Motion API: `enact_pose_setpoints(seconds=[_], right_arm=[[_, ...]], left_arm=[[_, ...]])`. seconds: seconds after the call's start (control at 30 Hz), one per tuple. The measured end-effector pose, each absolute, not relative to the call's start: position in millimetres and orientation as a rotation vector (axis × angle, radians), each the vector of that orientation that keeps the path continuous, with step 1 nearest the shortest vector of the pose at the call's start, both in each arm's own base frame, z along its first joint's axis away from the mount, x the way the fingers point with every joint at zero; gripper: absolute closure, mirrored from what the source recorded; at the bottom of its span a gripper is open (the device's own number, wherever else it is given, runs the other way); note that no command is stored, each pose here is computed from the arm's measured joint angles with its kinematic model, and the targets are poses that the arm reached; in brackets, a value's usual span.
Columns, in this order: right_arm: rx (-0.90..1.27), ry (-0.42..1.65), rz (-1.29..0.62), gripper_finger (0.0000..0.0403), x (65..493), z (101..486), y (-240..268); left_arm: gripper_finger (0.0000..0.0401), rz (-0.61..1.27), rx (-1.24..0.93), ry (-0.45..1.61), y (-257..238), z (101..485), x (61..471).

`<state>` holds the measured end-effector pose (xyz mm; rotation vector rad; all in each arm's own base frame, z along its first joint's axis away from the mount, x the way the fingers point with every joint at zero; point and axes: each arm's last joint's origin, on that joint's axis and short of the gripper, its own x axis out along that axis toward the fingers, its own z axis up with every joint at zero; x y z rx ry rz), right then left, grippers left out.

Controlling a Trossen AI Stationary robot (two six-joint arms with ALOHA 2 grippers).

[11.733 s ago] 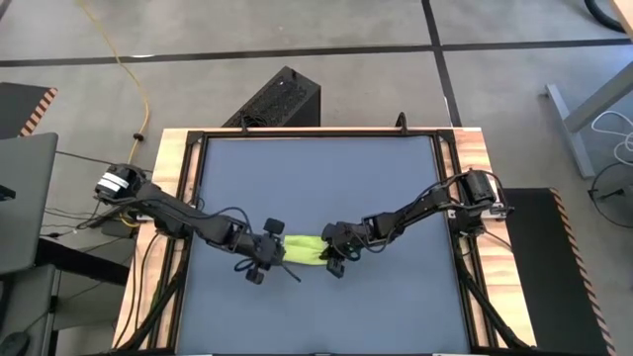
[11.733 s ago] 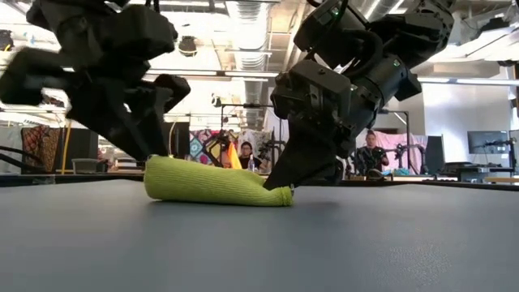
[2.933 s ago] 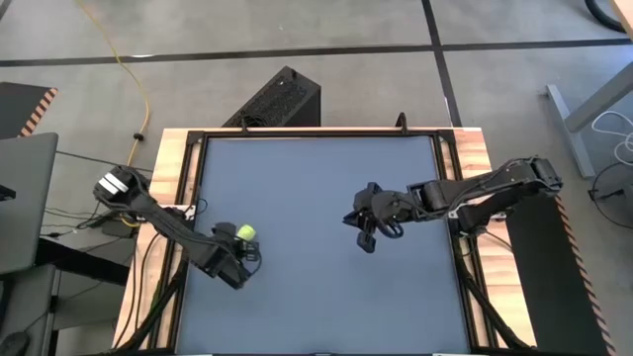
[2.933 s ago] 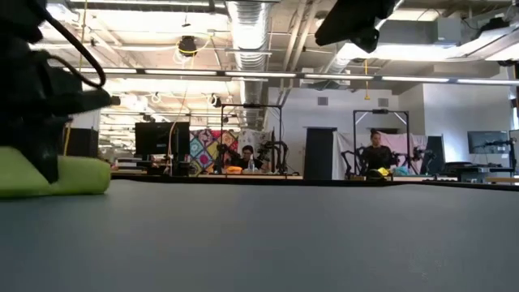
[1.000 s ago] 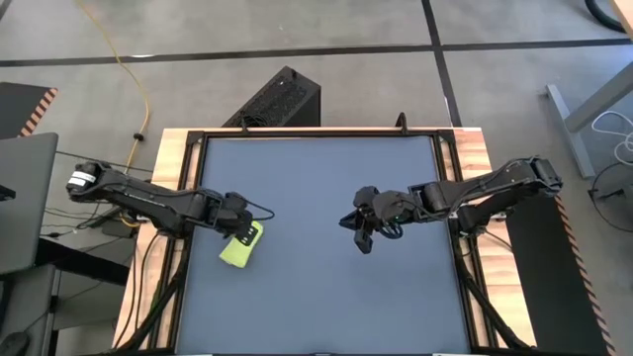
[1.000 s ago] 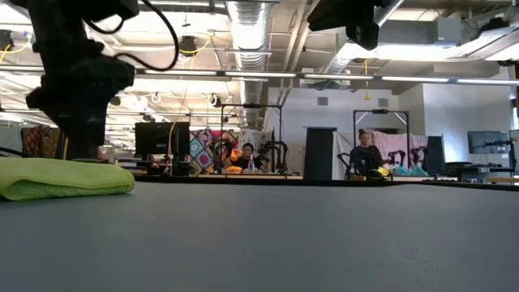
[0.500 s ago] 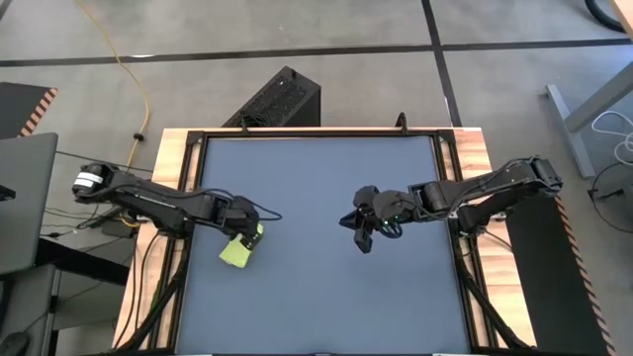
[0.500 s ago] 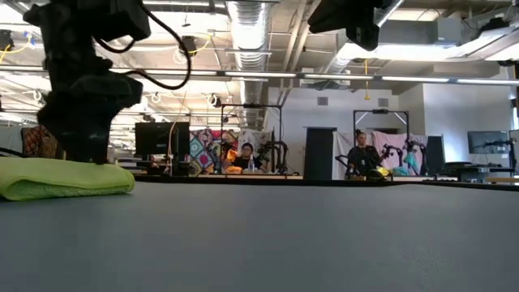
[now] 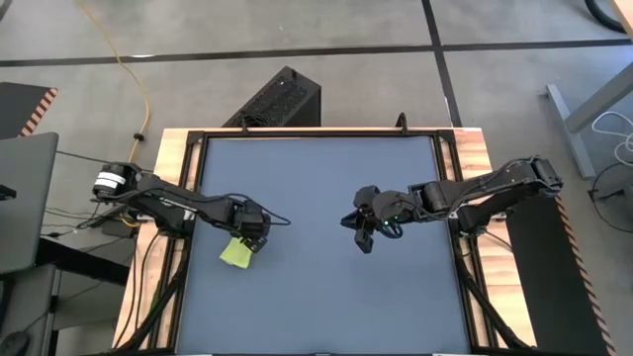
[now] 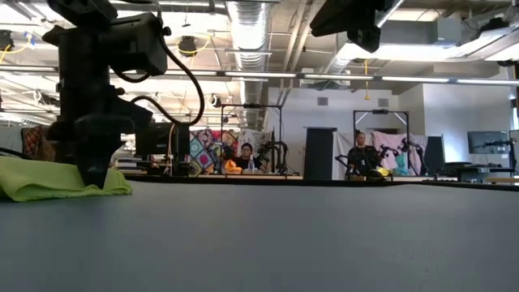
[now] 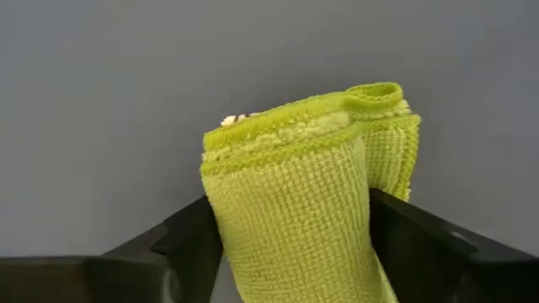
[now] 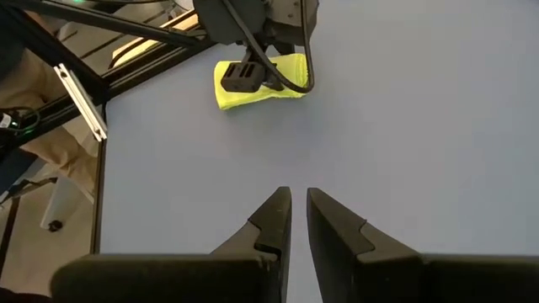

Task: Roll towel
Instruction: Move the green microfiber towel to the middle left of the table

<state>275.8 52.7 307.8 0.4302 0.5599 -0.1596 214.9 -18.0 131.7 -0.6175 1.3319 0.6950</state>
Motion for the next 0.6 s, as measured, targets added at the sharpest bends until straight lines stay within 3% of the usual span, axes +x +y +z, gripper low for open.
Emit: enact_pose_setpoints(seconds=[0.1,0.3,0.6], right_arm=[[0.430,0.562,-0.160,0.0334,276,308,53],[0.423,0.571,-0.161,0.0334,275,307,53],[0.390,0.576,-0.153,0.0334,275,307,53]], left_arm=[[0.0194,0.685,-0.629,1.309,-18,136,212],[0.0374,0.708,-0.615,1.258,-15,152,201],[0.0384,0.765,-0.571,1.293,-9,184,162]])
